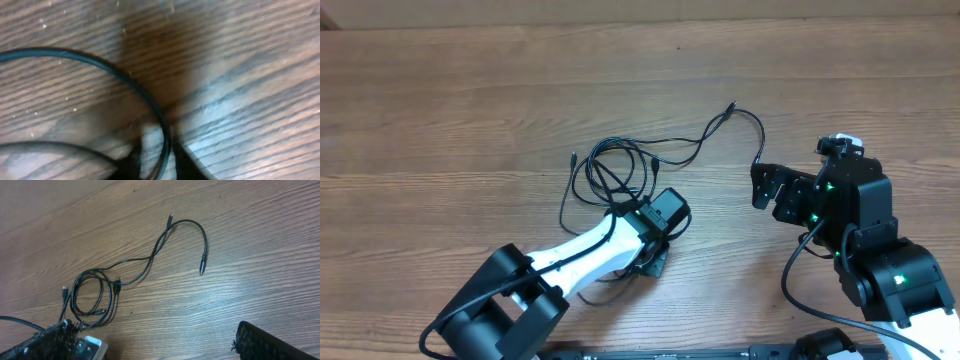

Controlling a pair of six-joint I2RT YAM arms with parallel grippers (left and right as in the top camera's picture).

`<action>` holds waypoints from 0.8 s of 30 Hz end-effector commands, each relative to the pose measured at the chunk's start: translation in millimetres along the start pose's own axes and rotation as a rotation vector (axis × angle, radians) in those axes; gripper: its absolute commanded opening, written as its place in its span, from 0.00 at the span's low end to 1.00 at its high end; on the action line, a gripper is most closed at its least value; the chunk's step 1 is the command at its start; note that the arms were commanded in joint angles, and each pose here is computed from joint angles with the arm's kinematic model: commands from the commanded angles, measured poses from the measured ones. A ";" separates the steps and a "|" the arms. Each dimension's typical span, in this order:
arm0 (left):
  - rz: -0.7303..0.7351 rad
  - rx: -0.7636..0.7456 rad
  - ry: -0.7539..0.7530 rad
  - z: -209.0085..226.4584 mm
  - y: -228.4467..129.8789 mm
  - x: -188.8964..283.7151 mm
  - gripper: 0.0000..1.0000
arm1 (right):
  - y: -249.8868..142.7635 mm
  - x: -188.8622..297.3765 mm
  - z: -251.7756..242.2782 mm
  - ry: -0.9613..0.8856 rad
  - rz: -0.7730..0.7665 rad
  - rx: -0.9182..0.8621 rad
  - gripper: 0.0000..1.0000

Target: Untangle cables

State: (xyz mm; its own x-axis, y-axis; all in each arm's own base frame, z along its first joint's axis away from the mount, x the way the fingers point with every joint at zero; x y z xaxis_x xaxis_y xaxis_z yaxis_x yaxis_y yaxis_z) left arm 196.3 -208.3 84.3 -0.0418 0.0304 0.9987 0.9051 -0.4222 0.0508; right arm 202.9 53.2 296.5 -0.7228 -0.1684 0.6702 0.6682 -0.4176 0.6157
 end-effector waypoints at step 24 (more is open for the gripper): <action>-0.314 0.655 0.344 200.5 22.7 228.1 0.04 | -8.8 -40.4 -5.8 -0.117 0.165 0.004 1.00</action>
State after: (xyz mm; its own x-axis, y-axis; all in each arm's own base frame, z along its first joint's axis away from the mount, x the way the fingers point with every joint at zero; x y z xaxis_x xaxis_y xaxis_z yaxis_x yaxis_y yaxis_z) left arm 292.1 -79.1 263.5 -0.2547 -0.2104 0.9438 0.9637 0.0254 0.2658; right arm 223.5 58.9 258.0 -0.5684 -0.1260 0.8131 0.7831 -0.3861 0.4876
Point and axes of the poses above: each gripper's point midway between its finger pads, its own x axis back along the fingers, its own z axis along the line the jaws close on, y = z × x, the point moved 9 cm from there along x, back along the fingers, and after that the axes turned 6 degrees about -x, right-handed, at the moved point
